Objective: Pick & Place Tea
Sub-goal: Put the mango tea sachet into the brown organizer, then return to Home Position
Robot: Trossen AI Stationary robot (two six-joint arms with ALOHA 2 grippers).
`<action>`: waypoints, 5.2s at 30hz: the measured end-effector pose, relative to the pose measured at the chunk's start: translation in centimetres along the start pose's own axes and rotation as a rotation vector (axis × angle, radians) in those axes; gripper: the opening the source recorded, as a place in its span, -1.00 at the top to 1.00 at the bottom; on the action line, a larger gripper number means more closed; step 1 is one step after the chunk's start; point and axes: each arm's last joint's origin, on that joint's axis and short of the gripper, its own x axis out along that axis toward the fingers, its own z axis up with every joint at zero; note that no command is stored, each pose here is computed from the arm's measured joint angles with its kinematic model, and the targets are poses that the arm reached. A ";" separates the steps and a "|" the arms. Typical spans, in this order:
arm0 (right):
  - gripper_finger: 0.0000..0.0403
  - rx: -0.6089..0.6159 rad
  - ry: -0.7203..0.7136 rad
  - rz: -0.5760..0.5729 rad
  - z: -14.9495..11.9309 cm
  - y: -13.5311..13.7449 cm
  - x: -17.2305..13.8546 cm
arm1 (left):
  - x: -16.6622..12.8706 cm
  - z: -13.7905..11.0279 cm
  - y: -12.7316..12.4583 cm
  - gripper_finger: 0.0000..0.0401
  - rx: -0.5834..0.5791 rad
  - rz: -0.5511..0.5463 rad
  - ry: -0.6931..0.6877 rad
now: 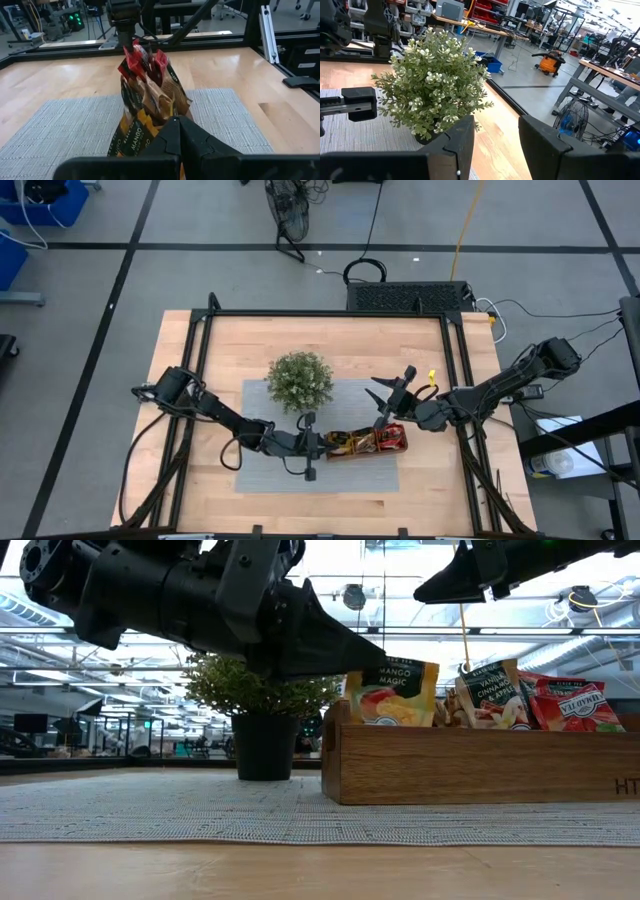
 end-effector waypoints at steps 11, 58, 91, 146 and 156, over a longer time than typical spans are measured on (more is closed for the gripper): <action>0.31 0.000 0.000 0.000 0.0 0.0 0.0 | 0.0 0.5 0.0 1.00 -0.010 0.008 -0.050; 0.31 -0.006 0.004 0.001 -0.1 0.0 0.0 | 0.6 -1.3 -0.3 0.95 -0.015 0.055 -0.071; 0.31 -0.006 0.004 0.001 -0.1 0.0 0.0 | 0.5 -0.9 -0.2 0.38 -0.062 0.051 -0.085; 0.31 0.002 -0.001 0.000 0.0 0.0 0.0 | -17.7 15.0 6.8 0.37 0.078 0.097 0.094; 0.31 -0.047 0.006 0.000 -0.1 0.0 0.0 | -22.1 14.3 9.0 0.37 0.026 0.151 0.056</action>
